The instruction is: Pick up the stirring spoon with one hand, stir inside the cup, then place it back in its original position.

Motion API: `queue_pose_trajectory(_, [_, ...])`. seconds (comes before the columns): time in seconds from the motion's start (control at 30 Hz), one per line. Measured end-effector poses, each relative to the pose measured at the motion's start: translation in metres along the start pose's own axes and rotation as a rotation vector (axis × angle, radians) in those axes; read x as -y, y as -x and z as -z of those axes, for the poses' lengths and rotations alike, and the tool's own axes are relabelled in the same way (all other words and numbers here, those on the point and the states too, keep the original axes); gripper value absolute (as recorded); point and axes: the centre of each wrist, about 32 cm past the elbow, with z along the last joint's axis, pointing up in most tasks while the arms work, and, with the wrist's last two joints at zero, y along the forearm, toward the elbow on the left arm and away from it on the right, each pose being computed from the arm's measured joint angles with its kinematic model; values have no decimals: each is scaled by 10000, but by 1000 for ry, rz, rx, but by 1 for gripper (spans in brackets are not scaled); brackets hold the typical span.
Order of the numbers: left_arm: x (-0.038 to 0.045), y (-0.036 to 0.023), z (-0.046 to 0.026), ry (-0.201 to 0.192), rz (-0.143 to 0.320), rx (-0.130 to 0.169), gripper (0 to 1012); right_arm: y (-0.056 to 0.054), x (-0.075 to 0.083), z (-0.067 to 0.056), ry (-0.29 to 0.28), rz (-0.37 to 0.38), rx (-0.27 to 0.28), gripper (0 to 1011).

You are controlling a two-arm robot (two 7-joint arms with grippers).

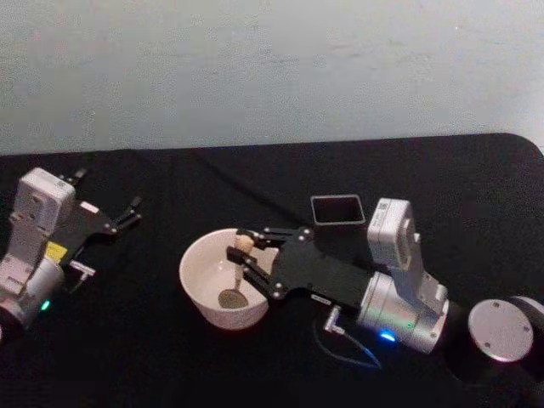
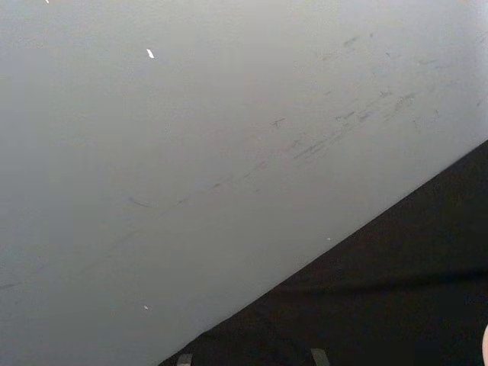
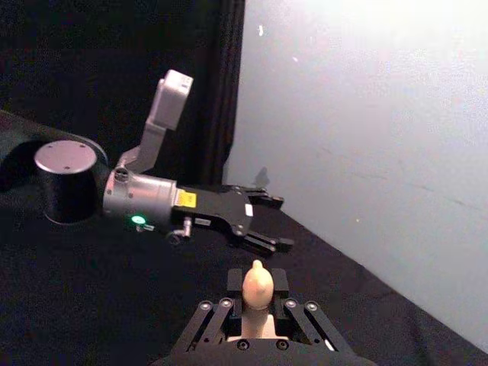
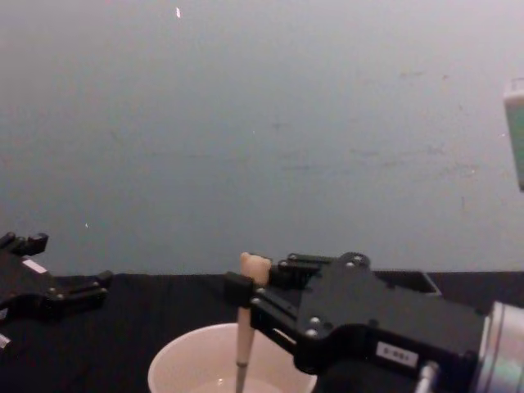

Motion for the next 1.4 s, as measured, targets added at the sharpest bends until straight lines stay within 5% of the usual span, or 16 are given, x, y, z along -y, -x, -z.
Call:
queue_pose_trajectory(0.5, [0,0,0,0,0,0,1001,-119,-274,47,-8,77,38,215])
queue_pose_trajectory(1.4, [0,0,0,0,0,0,1001,-258,-160,66,14,130,66,215])
